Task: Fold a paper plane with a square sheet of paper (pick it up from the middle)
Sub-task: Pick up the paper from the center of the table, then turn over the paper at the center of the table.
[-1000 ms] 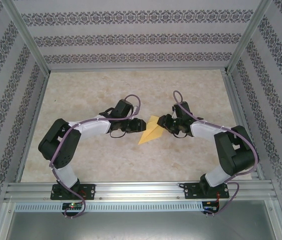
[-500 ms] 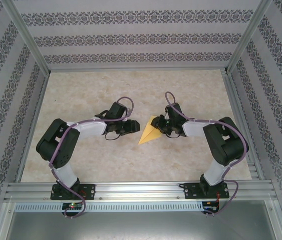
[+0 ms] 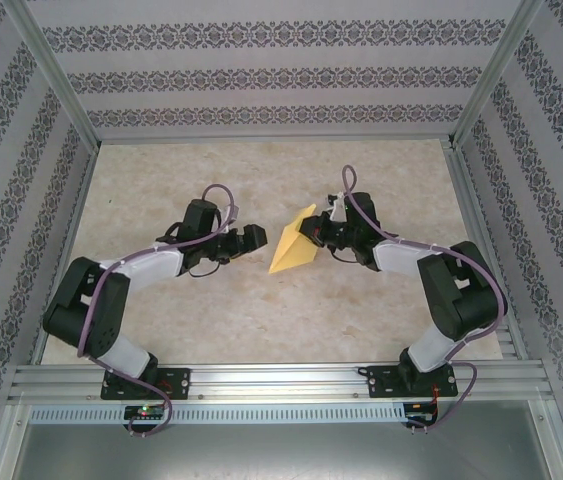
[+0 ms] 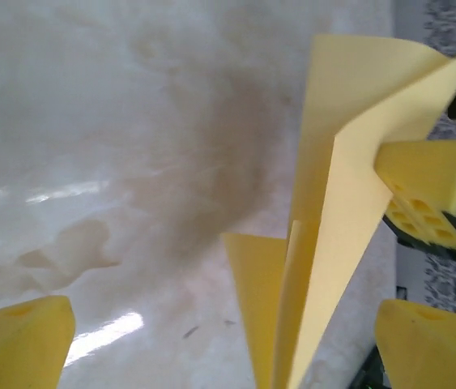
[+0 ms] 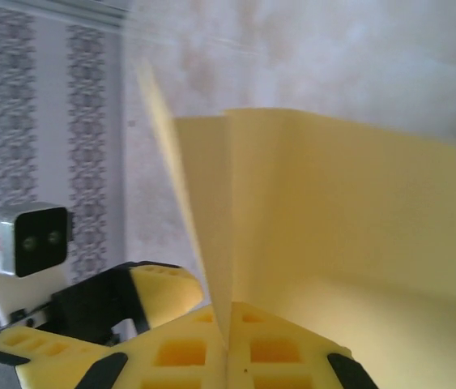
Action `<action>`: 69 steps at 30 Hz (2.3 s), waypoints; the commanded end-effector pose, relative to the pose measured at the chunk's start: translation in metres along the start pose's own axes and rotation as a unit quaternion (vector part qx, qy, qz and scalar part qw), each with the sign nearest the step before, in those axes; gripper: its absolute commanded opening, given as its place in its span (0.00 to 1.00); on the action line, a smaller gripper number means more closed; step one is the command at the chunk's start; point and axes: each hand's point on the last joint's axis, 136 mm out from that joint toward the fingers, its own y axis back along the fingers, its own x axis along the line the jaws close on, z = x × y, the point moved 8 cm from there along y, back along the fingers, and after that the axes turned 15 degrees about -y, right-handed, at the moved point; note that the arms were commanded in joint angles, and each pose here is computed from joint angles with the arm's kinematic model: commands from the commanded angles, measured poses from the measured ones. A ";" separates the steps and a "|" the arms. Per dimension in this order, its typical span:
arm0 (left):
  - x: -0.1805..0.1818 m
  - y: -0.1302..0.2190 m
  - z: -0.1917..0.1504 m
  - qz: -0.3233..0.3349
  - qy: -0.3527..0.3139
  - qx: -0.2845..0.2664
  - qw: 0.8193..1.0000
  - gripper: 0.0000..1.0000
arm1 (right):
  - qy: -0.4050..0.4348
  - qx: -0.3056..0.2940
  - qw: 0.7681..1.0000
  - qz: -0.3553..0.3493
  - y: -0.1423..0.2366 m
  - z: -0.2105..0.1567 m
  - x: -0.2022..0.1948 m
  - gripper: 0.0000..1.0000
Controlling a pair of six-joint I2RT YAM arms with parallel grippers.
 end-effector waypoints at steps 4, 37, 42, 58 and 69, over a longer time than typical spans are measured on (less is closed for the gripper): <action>-0.041 0.017 0.020 -0.147 -0.055 -0.051 0.986 1.00 | 0.056 0.051 0.986 0.148 0.011 0.004 0.065 0.03; -0.050 0.041 0.025 0.161 -0.188 0.009 0.969 0.07 | 0.117 -0.149 0.973 -0.129 0.078 0.004 0.043 0.86; -0.050 0.036 0.024 0.398 -0.253 0.081 0.878 0.07 | 0.115 -0.199 0.956 -0.184 0.094 -0.001 0.025 0.91; -0.045 -0.072 0.005 0.468 -0.281 0.195 0.815 0.28 | 0.044 -0.287 0.927 -0.238 0.132 -0.010 -0.027 0.91; -0.049 -0.027 0.035 0.282 -0.164 0.090 0.941 0.77 | 0.095 -0.195 0.952 -0.216 0.081 -0.028 -0.002 0.84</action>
